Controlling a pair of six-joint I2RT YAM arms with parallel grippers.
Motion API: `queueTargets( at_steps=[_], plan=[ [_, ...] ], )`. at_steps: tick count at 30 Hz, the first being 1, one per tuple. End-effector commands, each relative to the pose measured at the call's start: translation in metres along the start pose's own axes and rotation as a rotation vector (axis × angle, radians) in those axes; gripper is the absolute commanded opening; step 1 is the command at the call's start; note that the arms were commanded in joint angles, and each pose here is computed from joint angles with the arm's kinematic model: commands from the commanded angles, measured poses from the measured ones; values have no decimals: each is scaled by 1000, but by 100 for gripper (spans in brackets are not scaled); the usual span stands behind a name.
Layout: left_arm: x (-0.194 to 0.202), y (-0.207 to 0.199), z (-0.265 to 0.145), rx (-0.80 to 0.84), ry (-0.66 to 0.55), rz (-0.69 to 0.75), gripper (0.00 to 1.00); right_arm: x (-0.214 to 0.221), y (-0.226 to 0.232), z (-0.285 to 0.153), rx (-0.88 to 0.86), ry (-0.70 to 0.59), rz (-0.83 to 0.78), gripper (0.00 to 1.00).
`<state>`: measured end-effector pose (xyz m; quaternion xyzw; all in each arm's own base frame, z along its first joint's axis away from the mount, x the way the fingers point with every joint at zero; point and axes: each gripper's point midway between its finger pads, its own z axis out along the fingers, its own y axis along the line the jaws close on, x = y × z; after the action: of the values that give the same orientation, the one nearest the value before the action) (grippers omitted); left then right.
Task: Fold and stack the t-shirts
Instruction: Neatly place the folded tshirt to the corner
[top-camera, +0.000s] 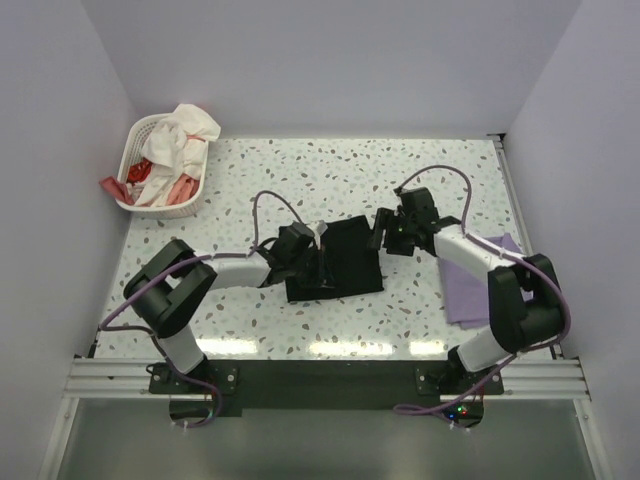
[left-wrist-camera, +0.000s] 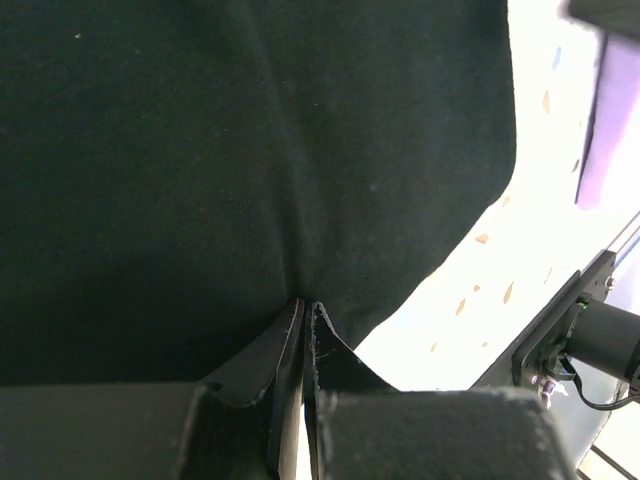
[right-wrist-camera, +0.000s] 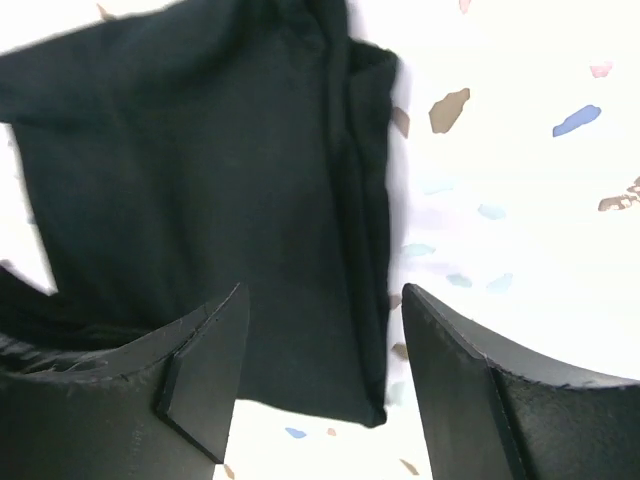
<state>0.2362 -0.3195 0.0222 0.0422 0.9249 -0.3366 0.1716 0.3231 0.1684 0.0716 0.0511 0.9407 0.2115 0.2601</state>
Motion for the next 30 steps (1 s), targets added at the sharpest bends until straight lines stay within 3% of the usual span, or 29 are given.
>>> queueTargets(
  at_steps=[1,11,19,22,23,24,30],
  plan=[
    [3,3,8,7,-4,14,8,-10,2,11,-6,-8,-71,66],
    [6,3,2,13,-6,32,8,-4,-5,54,24,63,-81,67],
    [0,-6,0,34,-11,38,8,22,-14,64,142,125,-89,45],
    [-5,-10,-2,36,-17,43,8,30,-18,70,181,147,-101,22],
    [-4,-9,-2,29,-12,45,8,31,-21,71,196,147,-97,8],
    [-6,-11,-3,29,-16,50,8,34,-23,71,208,152,-89,3],
    [-25,-17,-13,11,-45,75,8,19,-34,57,301,92,-27,0]
  ],
)
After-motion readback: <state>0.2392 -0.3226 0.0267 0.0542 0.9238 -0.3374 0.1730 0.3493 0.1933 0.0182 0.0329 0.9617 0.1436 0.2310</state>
